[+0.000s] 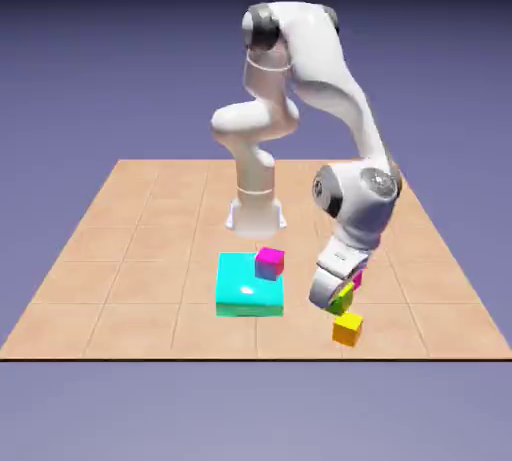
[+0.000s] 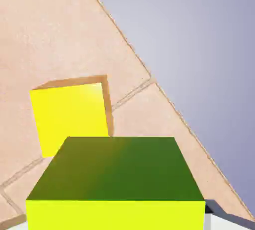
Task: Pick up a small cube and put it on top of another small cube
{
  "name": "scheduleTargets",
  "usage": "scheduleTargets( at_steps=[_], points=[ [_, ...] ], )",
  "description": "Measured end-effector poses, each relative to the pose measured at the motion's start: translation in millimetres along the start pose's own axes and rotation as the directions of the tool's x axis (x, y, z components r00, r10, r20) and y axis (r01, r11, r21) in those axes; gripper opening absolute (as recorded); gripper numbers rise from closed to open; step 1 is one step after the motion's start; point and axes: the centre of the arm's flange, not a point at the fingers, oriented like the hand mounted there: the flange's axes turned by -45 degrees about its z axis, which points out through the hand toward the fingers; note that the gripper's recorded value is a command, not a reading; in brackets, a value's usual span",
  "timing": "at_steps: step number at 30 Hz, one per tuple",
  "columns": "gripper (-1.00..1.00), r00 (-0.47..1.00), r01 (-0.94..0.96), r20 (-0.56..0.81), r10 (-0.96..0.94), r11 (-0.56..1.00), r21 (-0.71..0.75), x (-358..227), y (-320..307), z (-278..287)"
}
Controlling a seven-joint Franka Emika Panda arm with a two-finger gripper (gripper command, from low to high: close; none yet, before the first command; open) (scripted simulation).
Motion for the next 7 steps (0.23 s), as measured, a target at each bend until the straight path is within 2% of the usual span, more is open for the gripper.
scheduleTargets(
  at_steps=[3,4,6,7],
  points=[
    [-1.00,1.000,0.000,0.000,0.000,1.000,-0.001,4.4,0.5,57.4],
    [1.00,1.000,0.000,0.000,0.000,1.000,-0.001,4.5,0.2,69.5],
    [1.00,1.000,0.000,0.001,0.000,1.000,-0.003,4.5,0.3,69.4],
    [1.00,1.000,0.000,0.001,0.000,1.000,-0.003,4.2,0.7,50.4]
  ],
)
